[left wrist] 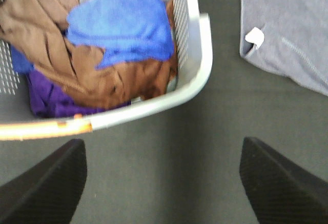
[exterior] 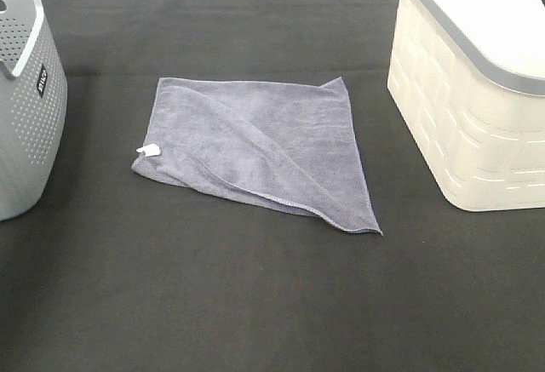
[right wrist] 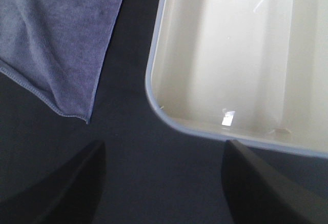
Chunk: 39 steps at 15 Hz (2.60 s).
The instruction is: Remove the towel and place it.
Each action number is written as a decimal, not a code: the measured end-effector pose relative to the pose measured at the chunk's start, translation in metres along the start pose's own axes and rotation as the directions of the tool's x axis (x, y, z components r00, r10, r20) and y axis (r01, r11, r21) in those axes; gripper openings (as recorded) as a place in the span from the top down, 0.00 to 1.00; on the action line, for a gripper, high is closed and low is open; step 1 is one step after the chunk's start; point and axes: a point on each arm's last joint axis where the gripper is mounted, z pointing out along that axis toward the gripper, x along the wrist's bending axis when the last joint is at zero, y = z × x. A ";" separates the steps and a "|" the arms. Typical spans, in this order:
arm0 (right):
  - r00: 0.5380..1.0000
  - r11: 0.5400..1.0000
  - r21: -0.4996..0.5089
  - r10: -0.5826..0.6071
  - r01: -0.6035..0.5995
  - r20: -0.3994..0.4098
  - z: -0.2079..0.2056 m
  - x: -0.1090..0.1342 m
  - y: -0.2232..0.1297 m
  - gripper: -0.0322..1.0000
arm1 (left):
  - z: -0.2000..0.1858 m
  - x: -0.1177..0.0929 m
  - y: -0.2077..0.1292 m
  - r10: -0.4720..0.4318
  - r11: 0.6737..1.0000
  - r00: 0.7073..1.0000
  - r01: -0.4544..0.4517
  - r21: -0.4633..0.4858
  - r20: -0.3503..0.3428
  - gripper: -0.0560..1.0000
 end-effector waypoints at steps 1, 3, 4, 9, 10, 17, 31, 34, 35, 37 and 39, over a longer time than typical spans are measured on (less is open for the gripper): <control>1.000 1.000 -0.017 -0.001 0.001 -0.002 -0.002 0.001 -0.014 0.34 | -0.002 0.000 -0.015 -0.001 1.000 1.000 0.001 -0.009 0.000 0.22; 1.000 0.999 -0.046 0.006 -0.006 -0.003 -0.008 0.002 -0.048 0.34 | 0.000 0.001 -0.045 -0.004 1.000 1.000 0.004 -0.011 0.002 0.22; 1.000 0.999 -0.046 0.014 -0.014 -0.004 -0.007 0.003 -0.066 0.34 | -0.001 0.001 -0.058 -0.005 1.000 1.000 0.005 -0.026 0.004 0.22; 1.000 0.996 -0.085 0.023 -0.024 -0.008 -0.003 0.007 -0.145 0.34 | -0.002 0.002 -0.125 0.007 0.997 1.000 -0.007 -0.077 0.007 0.23; 0.999 0.995 -0.093 0.037 -0.038 -0.009 -0.002 0.007 -0.157 0.34 | -0.003 0.002 -0.136 0.009 0.996 1.000 -0.008 -0.091 0.007 0.23; 0.997 0.978 -0.195 0.066 -0.073 -0.044 -0.007 0.012 -0.218 0.34 | -0.020 0.001 -0.186 0.059 0.960 0.998 -0.053 -0.276 0.011 0.22; 0.997 0.877 -0.479 -0.013 -0.027 -0.079 -0.039 0.018 -0.271 0.34 | -0.037 -0.003 -0.254 0.081 0.845 0.995 -0.042 -0.533 0.049 0.23; 0.997 0.844 -0.535 -0.011 -0.033 -0.080 -0.045 0.018 -0.280 0.34 | -0.035 -0.003 -0.255 0.081 0.852 0.996 -0.043 -0.522 0.049 0.23; 0.997 0.843 -0.536 -0.011 -0.034 -0.082 -0.045 0.018 -0.281 0.34 | -0.035 -0.002 -0.255 0.080 0.852 0.996 -0.043 -0.522 0.049 0.23; 0.997 0.843 -0.536 -0.011 -0.035 -0.083 -0.045 0.018 -0.281 0.34 | -0.035 -0.002 -0.255 0.077 0.852 0.996 -0.041 -0.521 0.049 0.23; 0.997 0.843 -0.536 -0.011 -0.035 -0.083 -0.045 0.018 -0.281 0.34 | -0.035 -0.002 -0.256 0.072 0.850 0.996 -0.035 -0.526 0.051 0.23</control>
